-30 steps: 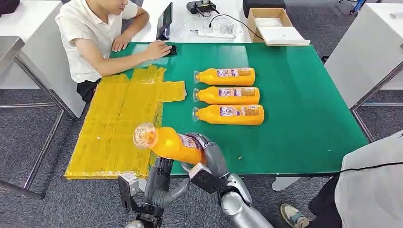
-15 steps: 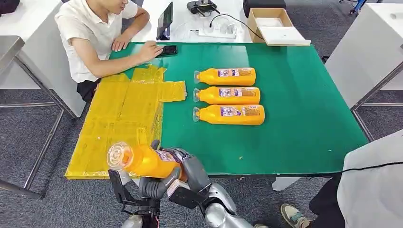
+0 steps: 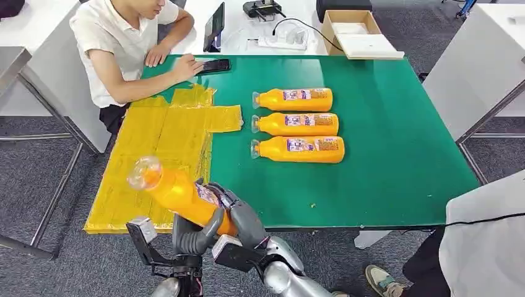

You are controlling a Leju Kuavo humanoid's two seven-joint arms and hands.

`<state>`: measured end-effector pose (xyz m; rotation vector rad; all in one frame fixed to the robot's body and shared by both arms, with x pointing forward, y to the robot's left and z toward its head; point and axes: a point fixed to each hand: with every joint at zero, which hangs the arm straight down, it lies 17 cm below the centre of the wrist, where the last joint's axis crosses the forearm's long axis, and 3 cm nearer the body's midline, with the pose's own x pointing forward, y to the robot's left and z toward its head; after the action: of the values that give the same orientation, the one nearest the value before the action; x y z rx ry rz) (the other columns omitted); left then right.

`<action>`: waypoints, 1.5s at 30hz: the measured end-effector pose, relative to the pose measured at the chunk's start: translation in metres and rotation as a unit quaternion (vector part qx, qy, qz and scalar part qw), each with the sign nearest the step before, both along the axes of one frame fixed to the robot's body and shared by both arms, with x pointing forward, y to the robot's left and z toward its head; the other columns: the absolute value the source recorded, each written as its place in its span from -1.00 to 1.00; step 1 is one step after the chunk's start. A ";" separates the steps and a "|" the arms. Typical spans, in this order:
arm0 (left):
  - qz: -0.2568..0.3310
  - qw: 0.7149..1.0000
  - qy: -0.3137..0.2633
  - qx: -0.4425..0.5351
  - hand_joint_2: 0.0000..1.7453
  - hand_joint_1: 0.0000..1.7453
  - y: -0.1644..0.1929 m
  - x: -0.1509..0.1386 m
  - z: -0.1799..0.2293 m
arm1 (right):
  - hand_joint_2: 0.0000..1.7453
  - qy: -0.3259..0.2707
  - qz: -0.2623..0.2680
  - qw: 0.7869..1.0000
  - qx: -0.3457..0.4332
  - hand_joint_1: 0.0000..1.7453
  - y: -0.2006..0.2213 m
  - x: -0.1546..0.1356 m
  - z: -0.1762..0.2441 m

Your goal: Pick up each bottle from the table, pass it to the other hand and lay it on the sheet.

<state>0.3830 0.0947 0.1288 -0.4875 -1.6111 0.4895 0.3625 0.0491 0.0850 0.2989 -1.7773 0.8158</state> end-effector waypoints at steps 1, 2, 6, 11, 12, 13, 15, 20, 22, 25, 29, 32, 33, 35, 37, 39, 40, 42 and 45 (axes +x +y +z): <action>0.000 1.000 0.000 -0.001 1.00 1.00 0.001 0.000 0.000 | -1.00 -0.001 0.000 1.000 -0.001 -1.00 0.000 0.001 0.000; 0.001 1.000 0.000 -0.002 1.00 1.00 0.002 -0.001 -0.001 | -1.00 -0.004 -0.001 1.000 -0.003 -1.00 0.000 0.001 0.001; 0.010 1.000 -0.012 -0.004 1.00 1.00 0.010 -0.001 0.004 | -1.00 -0.004 -0.003 1.000 -0.012 -1.00 -0.001 0.000 -0.003; 0.022 0.999 -0.049 -0.008 1.00 1.00 0.023 -0.002 0.023 | -1.00 0.008 -0.004 1.000 -0.025 -1.00 -0.006 -0.004 -0.016; 0.023 0.998 -0.054 -0.010 1.00 1.00 0.025 -0.002 0.026 | -1.00 0.007 -0.004 1.000 -0.028 -1.00 -0.008 -0.004 -0.018; 0.025 0.998 -0.057 -0.011 1.00 1.00 0.027 -0.002 0.028 | -1.00 0.007 -0.003 0.999 -0.031 -1.00 -0.009 -0.004 -0.019; 0.026 0.998 -0.063 -0.011 1.00 1.00 0.029 -0.003 0.030 | -1.00 0.007 0.002 0.999 -0.035 -1.00 -0.011 -0.005 -0.021; 0.027 0.997 -0.073 0.015 1.00 1.00 0.032 -0.009 0.031 | -1.00 0.006 0.010 1.000 -0.009 -1.00 -0.021 -0.018 -0.022; 0.098 0.987 -0.070 0.106 1.00 1.00 0.056 -0.002 0.029 | -1.00 -0.003 -0.016 1.000 0.021 -1.00 -0.038 -0.026 -0.017; 0.183 0.965 -0.057 0.178 1.00 1.00 0.096 0.008 0.023 | -1.00 -0.011 -0.053 0.997 0.051 -1.00 -0.062 -0.034 -0.007; 0.189 0.963 -0.054 0.186 1.00 1.00 0.102 0.012 0.019 | -1.00 -0.017 -0.074 0.995 0.061 -1.00 -0.080 -0.033 0.000; 0.192 0.962 -0.051 0.189 1.00 1.00 0.105 0.014 0.016 | -1.00 -0.019 -0.081 0.994 0.065 -1.00 -0.086 -0.035 0.003; 0.192 0.962 -0.050 0.189 1.00 1.00 0.105 0.014 0.016 | -1.00 -0.020 -0.083 0.994 0.066 -1.00 -0.087 -0.035 0.004; 0.202 0.958 -0.048 0.200 1.00 1.00 0.109 0.015 0.015 | -1.00 -0.026 -0.088 0.994 0.066 -1.00 -0.091 -0.034 0.006; 0.245 0.932 -0.058 0.261 1.00 1.00 0.122 0.012 0.021 | -1.00 -0.057 -0.124 0.988 0.065 -1.00 -0.105 -0.029 0.015; 0.284 0.887 -0.095 0.351 1.00 1.00 0.133 0.011 0.035 | -1.00 -0.107 -0.179 0.975 0.071 -1.00 -0.129 -0.024 0.035; 0.297 0.864 -0.113 0.390 1.00 1.00 0.139 0.013 0.041 | -1.00 -0.133 -0.207 0.966 0.076 -1.00 -0.143 -0.021 0.047; 0.313 0.825 -0.129 0.452 1.00 1.00 0.150 0.018 0.047 | -1.00 -0.180 -0.259 0.944 0.094 -1.00 -0.169 -0.018 0.074; 0.325 0.773 -0.138 0.527 1.00 1.00 0.160 0.031 0.053 | -1.00 -0.198 -0.340 0.907 0.152 -1.00 -0.214 -0.014 0.107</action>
<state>0.4144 0.2551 0.1820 0.9240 -2.0299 -0.0686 0.3481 -0.1649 0.1920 -0.3107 -2.1897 0.0902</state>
